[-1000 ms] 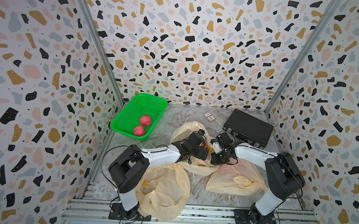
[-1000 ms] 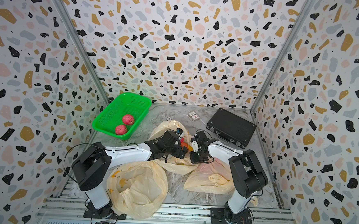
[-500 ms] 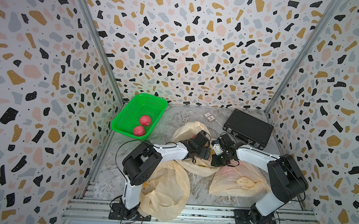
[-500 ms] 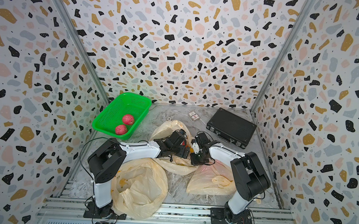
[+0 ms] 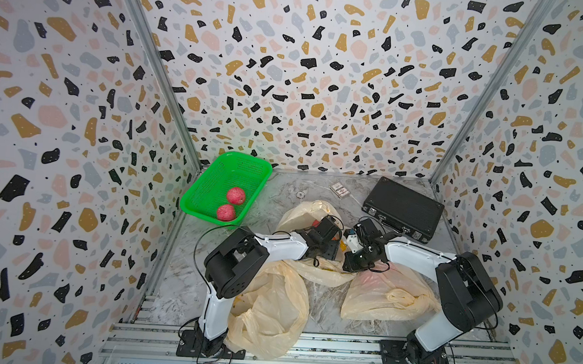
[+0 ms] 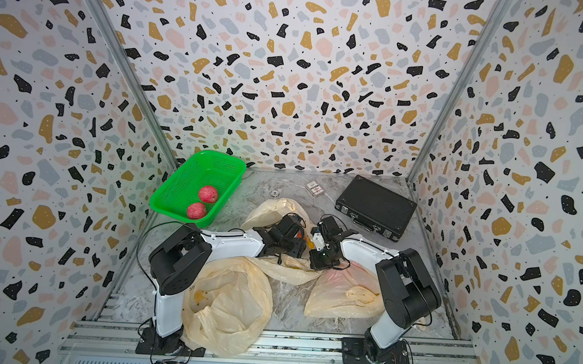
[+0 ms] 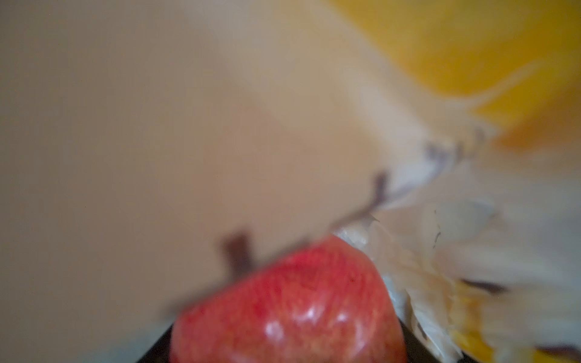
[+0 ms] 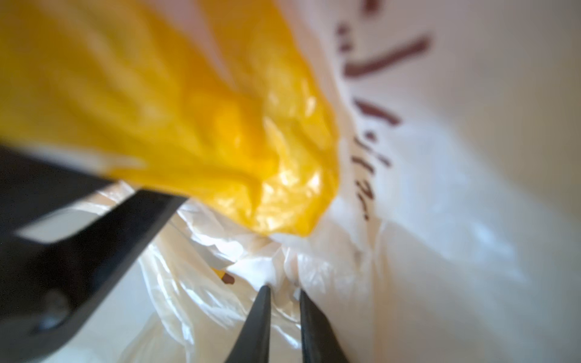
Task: Untie the knot of a plastic bag & take out the apple
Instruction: Pick up the apple from the plastic bag.
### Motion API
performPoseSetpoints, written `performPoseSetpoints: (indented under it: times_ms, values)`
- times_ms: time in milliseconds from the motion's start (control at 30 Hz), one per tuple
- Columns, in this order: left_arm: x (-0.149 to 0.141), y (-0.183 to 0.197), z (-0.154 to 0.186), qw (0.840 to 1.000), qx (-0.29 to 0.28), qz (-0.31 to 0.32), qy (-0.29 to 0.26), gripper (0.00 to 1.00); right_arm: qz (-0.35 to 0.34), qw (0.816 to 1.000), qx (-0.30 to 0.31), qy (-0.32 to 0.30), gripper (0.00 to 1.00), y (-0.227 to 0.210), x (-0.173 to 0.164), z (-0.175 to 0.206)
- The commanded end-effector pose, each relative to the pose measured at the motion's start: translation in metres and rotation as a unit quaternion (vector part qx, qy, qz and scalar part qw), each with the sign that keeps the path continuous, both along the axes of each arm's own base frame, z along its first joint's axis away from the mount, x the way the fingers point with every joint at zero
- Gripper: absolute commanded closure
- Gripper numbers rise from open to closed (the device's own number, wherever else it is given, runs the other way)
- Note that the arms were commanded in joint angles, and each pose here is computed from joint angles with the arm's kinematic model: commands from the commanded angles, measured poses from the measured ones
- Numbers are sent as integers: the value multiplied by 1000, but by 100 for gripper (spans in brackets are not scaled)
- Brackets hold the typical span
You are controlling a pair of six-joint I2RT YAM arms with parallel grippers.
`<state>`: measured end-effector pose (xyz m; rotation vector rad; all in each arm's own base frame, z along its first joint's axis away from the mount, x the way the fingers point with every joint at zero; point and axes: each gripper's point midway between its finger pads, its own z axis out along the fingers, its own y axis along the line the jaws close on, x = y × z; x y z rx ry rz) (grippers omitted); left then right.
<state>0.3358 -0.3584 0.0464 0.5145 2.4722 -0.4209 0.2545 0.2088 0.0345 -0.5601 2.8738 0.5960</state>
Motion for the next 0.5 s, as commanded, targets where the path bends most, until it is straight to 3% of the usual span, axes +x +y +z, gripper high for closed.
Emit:
performPoseSetpoints:
  times_ms: [0, 200, 467]
  values:
    - [0, -7, 28, 999, -30, -16, -28, 36, 2, 1000, 1, 0, 79, -1, -6, 5]
    - [-23, 0, 44, 998, -30, -61, -10, 44, 4, 1000, -4, 0, 78, -1, -2, 7]
    - [-92, 23, 68, 985, -52, -155, 60, 43, 1, 1000, -2, -1, 78, 1, 6, 8]
